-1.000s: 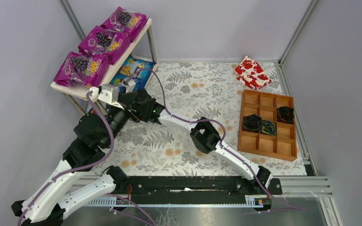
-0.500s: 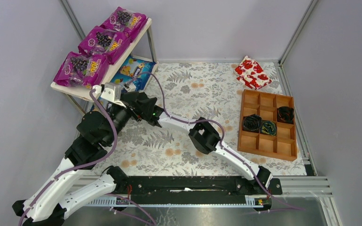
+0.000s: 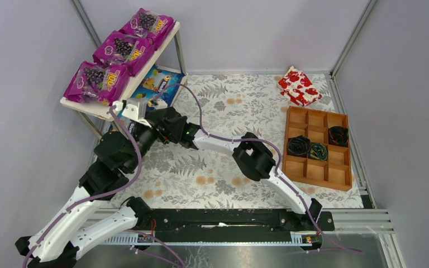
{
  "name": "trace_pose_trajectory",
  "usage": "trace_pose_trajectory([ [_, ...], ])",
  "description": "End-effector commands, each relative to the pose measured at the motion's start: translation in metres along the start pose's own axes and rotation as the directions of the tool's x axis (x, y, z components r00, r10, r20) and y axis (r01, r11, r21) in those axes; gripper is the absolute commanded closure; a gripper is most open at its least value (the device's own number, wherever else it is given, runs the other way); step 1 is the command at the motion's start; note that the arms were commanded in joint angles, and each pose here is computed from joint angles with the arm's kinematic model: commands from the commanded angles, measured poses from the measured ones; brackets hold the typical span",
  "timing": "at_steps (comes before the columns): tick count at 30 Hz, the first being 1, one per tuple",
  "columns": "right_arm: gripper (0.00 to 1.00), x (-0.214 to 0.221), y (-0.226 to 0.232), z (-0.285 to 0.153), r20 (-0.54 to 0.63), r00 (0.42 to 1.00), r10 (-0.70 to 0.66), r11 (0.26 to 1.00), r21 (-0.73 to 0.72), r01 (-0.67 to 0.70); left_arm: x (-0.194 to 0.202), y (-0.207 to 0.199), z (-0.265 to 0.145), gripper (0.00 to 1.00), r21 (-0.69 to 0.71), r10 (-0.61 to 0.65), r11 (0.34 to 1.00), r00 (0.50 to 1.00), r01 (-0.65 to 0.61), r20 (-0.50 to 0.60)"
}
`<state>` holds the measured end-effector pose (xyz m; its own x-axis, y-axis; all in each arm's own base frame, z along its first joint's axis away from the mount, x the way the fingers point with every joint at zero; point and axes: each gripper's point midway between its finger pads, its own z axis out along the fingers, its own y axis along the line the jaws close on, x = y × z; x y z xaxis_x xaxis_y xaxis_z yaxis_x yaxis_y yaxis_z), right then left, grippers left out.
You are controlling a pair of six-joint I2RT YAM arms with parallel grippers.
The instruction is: Place and organize the candy bags onto the shelf
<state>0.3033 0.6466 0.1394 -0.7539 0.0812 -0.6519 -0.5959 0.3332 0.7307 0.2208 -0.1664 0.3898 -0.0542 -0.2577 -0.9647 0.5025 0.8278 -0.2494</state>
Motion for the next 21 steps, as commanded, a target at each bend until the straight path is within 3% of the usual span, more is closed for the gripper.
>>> trace_pose_trajectory([
  [1,0.4,-0.018,0.042,-0.008,0.029,1.0,0.007,0.995,-0.095,-0.004,-0.011,0.002,0.002,0.17,-0.008,0.002,1.0,0.999,-0.001,0.05],
  [3,0.43,-0.015,0.037,-0.004,0.025,1.0,0.005,0.996,-0.089,-0.003,-0.009,0.004,0.002,0.17,-0.022,0.007,1.0,0.999,-0.006,0.05],
  [12,0.77,0.001,0.028,0.006,-0.003,0.998,0.055,0.993,-0.105,-0.055,-0.005,0.003,0.006,0.17,-0.019,0.012,1.0,0.999,-0.011,0.033],
  [21,0.75,-0.002,-0.003,0.004,0.03,0.996,0.089,0.996,-0.006,-0.089,0.001,0.005,0.01,0.17,-0.031,0.018,0.999,1.0,-0.018,0.013],
])
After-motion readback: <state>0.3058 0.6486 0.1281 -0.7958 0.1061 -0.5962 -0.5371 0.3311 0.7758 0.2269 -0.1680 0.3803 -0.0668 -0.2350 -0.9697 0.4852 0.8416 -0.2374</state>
